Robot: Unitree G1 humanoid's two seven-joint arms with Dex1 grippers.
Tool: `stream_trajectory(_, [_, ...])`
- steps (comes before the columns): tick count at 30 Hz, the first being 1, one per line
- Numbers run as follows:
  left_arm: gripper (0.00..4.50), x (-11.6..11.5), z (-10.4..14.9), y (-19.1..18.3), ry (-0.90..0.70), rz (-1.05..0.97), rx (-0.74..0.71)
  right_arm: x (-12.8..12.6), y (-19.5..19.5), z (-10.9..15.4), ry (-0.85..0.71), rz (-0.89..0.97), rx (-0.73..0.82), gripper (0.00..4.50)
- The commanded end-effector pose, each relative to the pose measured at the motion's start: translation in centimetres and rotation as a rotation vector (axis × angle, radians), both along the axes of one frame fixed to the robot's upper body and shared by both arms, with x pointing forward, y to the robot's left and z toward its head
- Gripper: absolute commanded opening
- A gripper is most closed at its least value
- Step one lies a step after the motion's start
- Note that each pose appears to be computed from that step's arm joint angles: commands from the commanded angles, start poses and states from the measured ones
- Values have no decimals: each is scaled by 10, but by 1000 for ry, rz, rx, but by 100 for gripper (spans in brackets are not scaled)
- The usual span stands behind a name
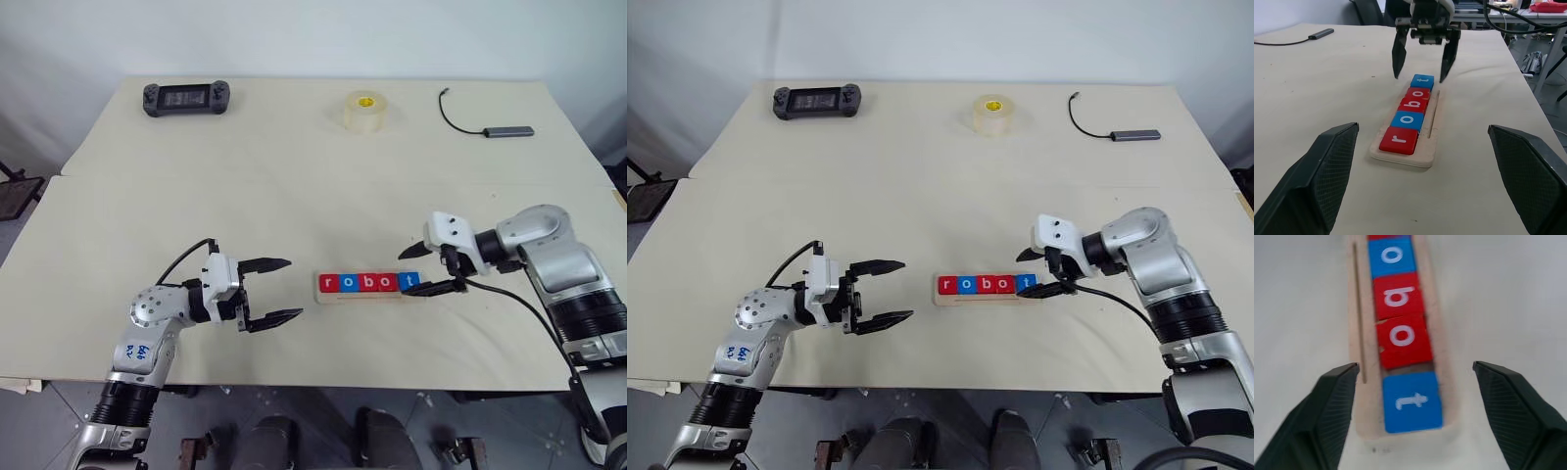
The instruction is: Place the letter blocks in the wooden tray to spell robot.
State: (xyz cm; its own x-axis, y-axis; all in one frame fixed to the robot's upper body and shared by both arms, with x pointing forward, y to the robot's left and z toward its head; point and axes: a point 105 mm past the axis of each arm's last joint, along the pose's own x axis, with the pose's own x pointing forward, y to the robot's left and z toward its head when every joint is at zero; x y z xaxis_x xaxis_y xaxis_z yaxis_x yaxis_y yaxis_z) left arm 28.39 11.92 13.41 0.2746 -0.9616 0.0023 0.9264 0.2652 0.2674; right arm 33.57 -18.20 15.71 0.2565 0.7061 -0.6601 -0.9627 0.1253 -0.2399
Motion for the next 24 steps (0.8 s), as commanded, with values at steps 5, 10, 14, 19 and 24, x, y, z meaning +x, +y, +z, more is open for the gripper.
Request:
stream_trajectory(5, [450,-3,9,1,-41,-1,-11,-6,-38,4,-19,-101,-41,254])
stream_trajectory(10, [450,-3,8,-1,-39,-9,-14,-5,-36,-6,5,-124,-36,76])
stream_trajectory(14, [450,-4,8,-1,-38,-11,-13,-6,-25,-9,22,-112,-2,4])
stream_trajectory(19, [450,-5,7,0,-37,-4,-11,-7,-18,-12,32,-99,5,4])
stream_trajectory(24, [450,-5,7,0,-39,2,-13,-9,-7,-12,37,-79,30,4])
